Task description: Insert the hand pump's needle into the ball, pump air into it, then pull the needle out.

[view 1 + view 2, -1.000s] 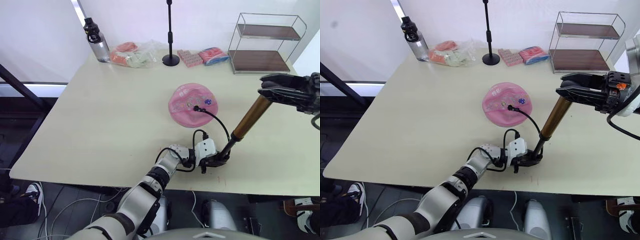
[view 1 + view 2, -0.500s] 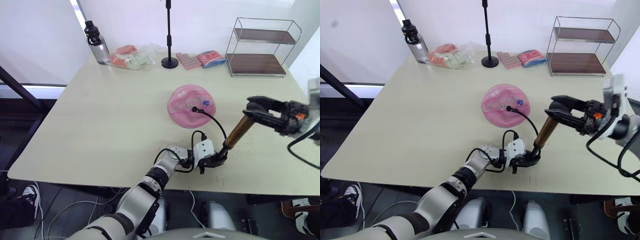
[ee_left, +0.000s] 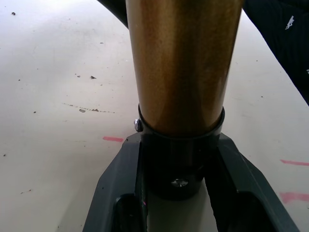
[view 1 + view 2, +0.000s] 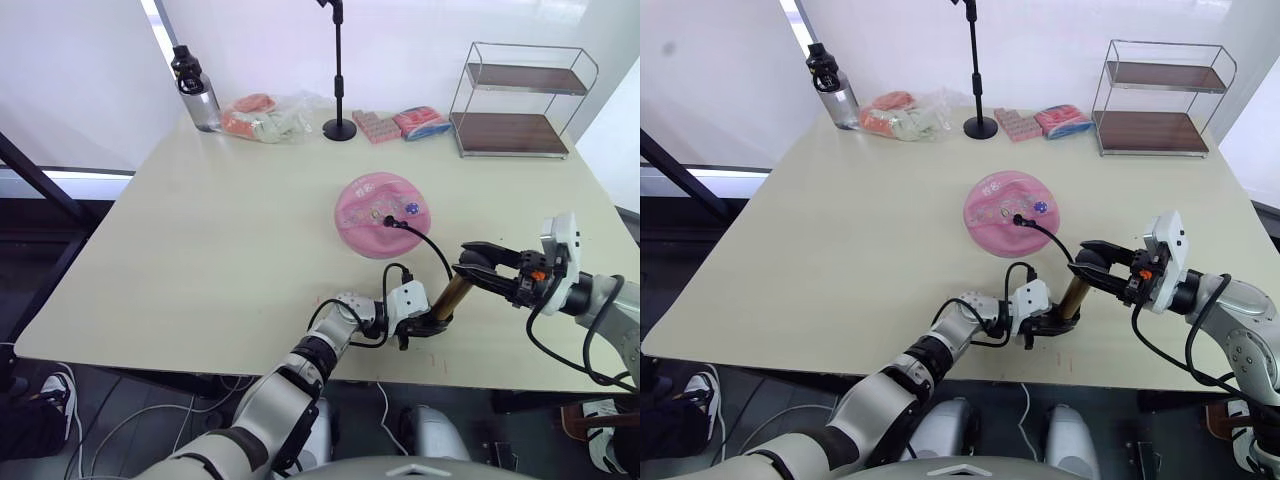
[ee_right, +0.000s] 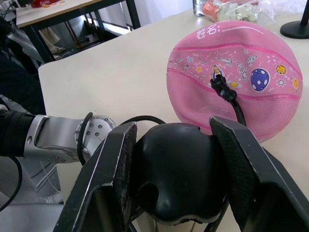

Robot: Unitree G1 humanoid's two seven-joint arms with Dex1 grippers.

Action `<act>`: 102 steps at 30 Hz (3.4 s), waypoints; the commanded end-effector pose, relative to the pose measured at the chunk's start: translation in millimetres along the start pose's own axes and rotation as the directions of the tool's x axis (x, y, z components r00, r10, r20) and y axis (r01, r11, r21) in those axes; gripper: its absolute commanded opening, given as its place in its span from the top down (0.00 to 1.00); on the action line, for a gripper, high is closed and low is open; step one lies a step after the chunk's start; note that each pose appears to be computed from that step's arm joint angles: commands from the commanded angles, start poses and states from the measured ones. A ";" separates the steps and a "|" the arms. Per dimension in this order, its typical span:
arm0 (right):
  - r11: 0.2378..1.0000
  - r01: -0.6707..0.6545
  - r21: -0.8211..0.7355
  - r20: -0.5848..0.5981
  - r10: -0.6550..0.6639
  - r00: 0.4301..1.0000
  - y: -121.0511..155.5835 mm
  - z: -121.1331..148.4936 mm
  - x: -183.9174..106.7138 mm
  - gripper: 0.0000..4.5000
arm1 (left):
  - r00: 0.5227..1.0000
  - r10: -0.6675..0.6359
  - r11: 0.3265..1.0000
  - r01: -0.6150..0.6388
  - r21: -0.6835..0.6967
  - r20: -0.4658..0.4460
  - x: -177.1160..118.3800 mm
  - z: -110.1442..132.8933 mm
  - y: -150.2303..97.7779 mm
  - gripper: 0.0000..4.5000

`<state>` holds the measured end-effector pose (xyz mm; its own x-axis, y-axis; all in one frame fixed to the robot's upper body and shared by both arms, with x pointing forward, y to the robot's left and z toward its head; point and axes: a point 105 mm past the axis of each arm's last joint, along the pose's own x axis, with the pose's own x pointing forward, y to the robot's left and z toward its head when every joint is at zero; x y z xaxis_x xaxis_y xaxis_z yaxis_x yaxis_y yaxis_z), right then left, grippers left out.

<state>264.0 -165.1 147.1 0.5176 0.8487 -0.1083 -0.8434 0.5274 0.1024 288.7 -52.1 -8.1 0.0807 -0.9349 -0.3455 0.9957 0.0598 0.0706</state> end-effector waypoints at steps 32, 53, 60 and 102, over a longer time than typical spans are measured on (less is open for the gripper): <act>0.996 -0.062 0.070 0.033 0.060 0.998 16.4 101.5 -25.5 0.58 | 0.994 -0.055 0.996 0.048 -0.070 -0.098 -2.7 -31.2 -17.0 0.76; 0.991 0.042 0.124 -0.176 -0.020 0.984 -5.8 -56.8 4.8 0.58 | 0.994 -0.025 0.997 0.017 -0.074 -0.108 -8.8 -33.2 -9.9 0.76; 1.000 -0.004 -0.022 -0.042 0.003 0.999 -7.8 6.5 -3.9 0.58 | 0.993 -0.023 0.997 0.014 -0.076 -0.112 -10.4 -34.2 -8.8 0.76; 0.997 -0.001 -0.081 -0.219 -0.017 0.975 -14.0 -37.0 3.2 0.58 | 0.992 -0.028 0.997 0.019 -0.073 -0.119 -9.9 -35.1 -10.1 0.76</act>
<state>271.7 -158.1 161.1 0.4627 0.8724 -0.1575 -0.8858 0.4619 -0.0441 292.5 -45.7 -9.3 0.0978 -0.9299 -0.3545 0.9946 0.0790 0.0671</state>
